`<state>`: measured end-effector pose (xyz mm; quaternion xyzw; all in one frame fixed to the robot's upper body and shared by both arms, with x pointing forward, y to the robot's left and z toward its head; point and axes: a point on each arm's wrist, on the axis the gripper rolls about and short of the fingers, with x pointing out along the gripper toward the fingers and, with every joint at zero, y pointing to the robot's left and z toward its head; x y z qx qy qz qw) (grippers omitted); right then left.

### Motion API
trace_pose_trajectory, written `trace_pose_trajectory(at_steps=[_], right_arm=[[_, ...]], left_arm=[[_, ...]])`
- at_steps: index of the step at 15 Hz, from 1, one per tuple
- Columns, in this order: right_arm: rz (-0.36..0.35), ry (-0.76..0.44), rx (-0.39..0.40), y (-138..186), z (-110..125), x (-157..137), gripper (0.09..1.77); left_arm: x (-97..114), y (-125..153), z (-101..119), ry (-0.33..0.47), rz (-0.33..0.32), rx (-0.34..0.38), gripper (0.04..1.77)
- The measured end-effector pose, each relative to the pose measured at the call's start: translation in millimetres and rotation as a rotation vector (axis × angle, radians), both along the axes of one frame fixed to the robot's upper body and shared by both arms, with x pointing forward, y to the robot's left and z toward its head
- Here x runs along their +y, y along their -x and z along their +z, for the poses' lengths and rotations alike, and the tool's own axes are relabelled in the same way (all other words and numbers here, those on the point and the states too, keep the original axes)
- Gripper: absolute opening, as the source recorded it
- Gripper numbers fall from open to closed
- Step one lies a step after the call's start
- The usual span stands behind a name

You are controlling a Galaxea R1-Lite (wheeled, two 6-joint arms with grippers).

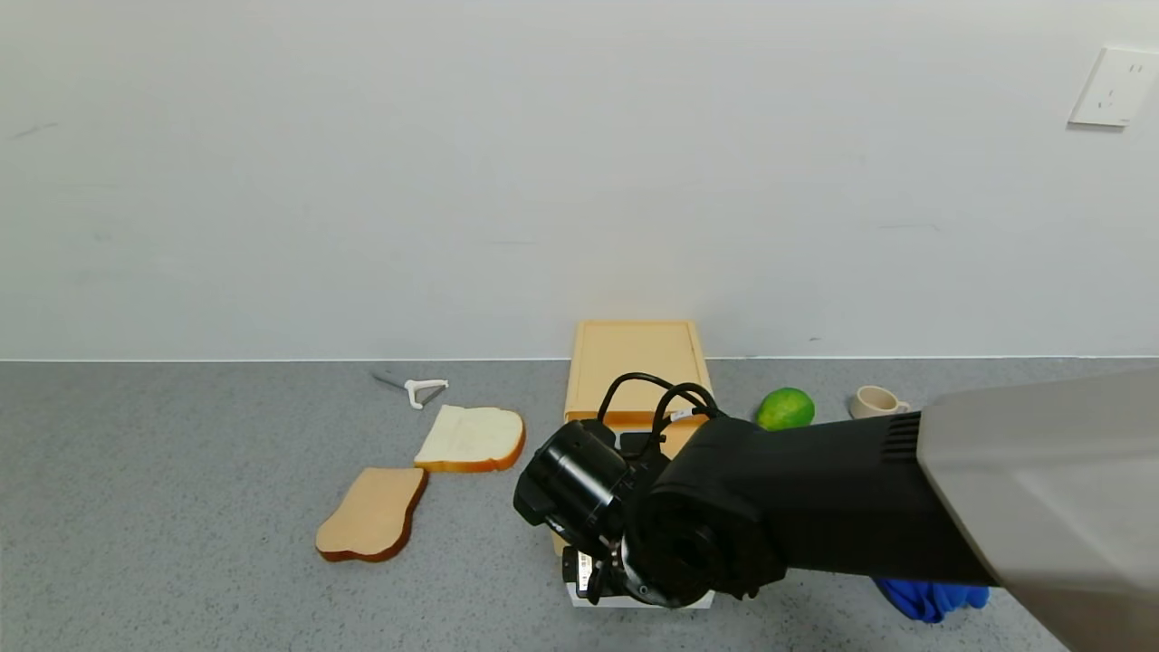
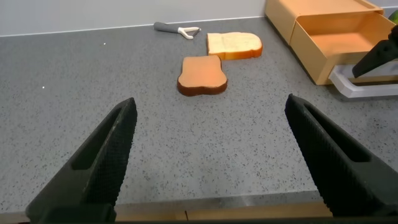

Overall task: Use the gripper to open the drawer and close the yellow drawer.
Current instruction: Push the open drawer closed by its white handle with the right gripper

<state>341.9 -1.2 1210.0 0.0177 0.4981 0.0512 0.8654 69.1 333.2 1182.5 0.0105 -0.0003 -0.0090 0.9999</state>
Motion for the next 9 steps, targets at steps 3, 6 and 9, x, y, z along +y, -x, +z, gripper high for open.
trace_pose_trajectory(at_steps=[3,6,9], right_arm=[[-0.013,0.013,-0.016,-0.8,-2.2,1.6,1.71],[-0.01,0.021,0.002,7.3,3.4,1.1,1.71],[0.011,0.036,0.063,21.2,9.1,0.0,1.71]], left_arm=[[0.0,0.0,0.0,0.0,0.0,0.0,1.72],[0.0,0.0,0.0,0.0,0.0,0.0,1.72],[0.0,0.0,0.0,0.0,0.0,0.0,1.72]])
